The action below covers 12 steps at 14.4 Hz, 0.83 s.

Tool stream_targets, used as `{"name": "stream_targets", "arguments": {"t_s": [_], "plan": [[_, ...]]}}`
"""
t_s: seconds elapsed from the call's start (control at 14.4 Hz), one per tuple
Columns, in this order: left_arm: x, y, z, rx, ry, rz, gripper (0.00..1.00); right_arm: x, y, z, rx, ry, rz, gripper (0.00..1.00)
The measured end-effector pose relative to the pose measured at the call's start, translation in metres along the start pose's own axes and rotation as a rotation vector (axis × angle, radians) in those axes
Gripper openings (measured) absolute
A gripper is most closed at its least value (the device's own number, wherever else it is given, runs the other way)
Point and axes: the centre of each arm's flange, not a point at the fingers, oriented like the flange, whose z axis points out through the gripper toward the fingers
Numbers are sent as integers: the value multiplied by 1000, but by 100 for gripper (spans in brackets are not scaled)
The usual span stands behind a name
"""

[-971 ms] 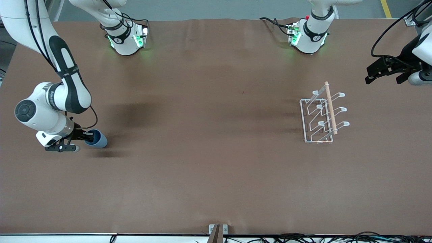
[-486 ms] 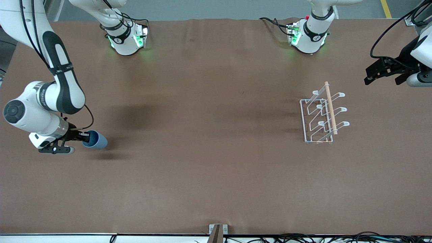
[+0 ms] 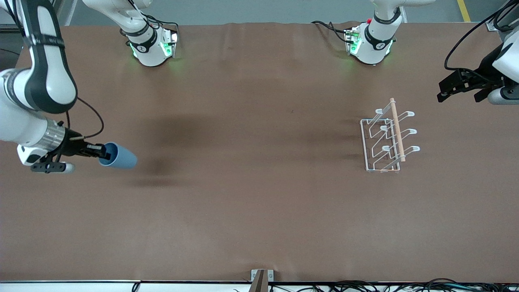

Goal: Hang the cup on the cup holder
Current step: 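Lift the cup with the right gripper while the left gripper approaches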

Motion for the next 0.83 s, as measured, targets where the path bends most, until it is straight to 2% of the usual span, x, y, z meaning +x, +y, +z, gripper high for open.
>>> {"name": "stream_targets", "arguments": {"t_s": [0.21, 0.42, 0.69, 0.83], "plan": [[0, -1, 0, 0, 0, 1, 100, -20, -64, 6, 117, -74, -50, 5], [0, 1, -2, 0, 7, 60, 100, -39, -114, 35, 284, -158, -41, 5], [2, 18, -5, 0, 13, 339, 100, -61, -170, 64, 497, -235, 3, 5], [3, 39, -2, -4, 12, 540, 100, -71, -196, 88, 593, -286, 41, 5]]}}
